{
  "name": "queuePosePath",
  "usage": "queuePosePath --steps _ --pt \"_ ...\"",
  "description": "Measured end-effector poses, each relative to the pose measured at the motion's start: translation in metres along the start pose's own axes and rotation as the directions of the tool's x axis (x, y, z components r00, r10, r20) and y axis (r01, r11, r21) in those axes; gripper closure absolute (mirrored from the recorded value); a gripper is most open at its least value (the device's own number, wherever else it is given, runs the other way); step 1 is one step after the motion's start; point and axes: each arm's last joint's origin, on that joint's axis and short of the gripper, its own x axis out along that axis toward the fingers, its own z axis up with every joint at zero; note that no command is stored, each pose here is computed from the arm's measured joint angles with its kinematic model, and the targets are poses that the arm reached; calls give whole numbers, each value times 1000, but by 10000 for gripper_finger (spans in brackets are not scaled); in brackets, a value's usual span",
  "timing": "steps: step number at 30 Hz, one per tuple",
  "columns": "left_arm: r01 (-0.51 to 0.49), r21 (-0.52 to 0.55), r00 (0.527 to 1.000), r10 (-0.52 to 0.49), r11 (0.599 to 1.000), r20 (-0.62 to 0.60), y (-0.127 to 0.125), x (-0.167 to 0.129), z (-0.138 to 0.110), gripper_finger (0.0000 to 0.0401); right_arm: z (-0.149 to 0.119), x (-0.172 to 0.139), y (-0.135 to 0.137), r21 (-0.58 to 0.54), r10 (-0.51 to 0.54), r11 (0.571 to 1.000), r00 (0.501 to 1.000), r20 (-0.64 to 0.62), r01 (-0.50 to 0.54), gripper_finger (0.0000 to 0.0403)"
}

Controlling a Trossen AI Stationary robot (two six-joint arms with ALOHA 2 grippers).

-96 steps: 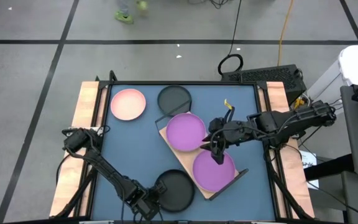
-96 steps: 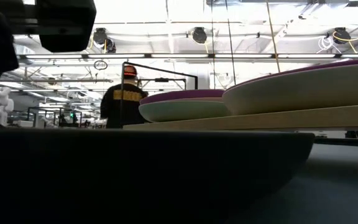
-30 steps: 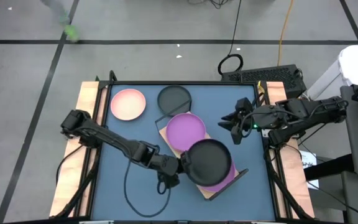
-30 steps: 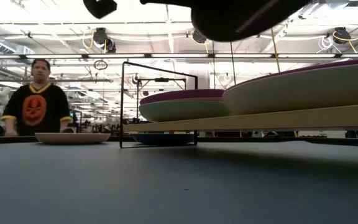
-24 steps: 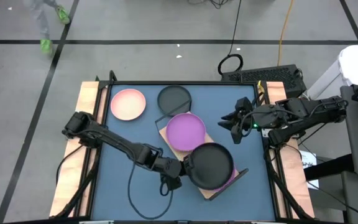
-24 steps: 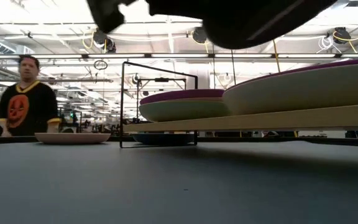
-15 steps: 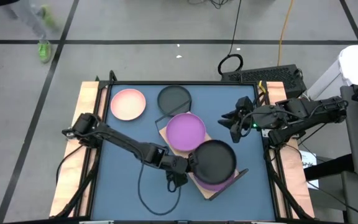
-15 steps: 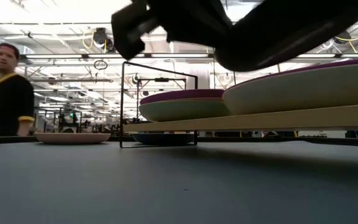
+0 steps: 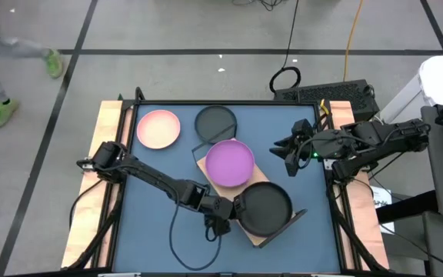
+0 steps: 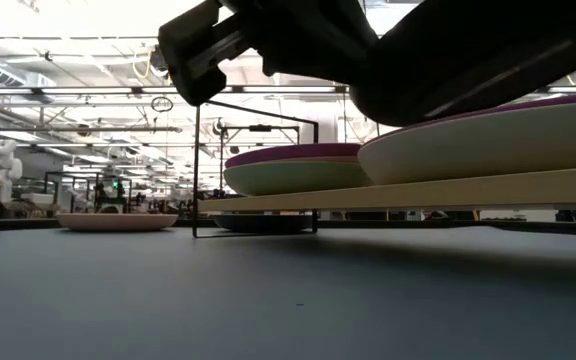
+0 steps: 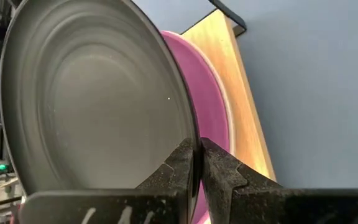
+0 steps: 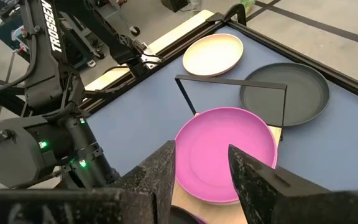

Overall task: Place and stack plates onto a shelf
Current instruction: Stack the bottom black plate on top of the bottom purple plate on the shelf, then stack the light orange plate on top of the black plate on the shelf

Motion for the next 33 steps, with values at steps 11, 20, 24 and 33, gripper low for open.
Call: queuePosePath --steps 11,20,24,33 --pt "27 -45 999 -26 999 35 1 0 -2 373 0 0 0 -20 0 1000 1000 -2 0 271" --pt "71 -109 997 -66 991 50 1 1 -9 371 0 0 0 -36 0 999 1000 -2 0 271" --pt "60 -126 996 -51 990 70 3 1 -8 348 0 0 0 -37 0 999 1000 -2 0 271" --pt "41 -190 995 -23 981 95 6 1 -7 283 0 0 0 -37 0 999 1000 -3 0 271"
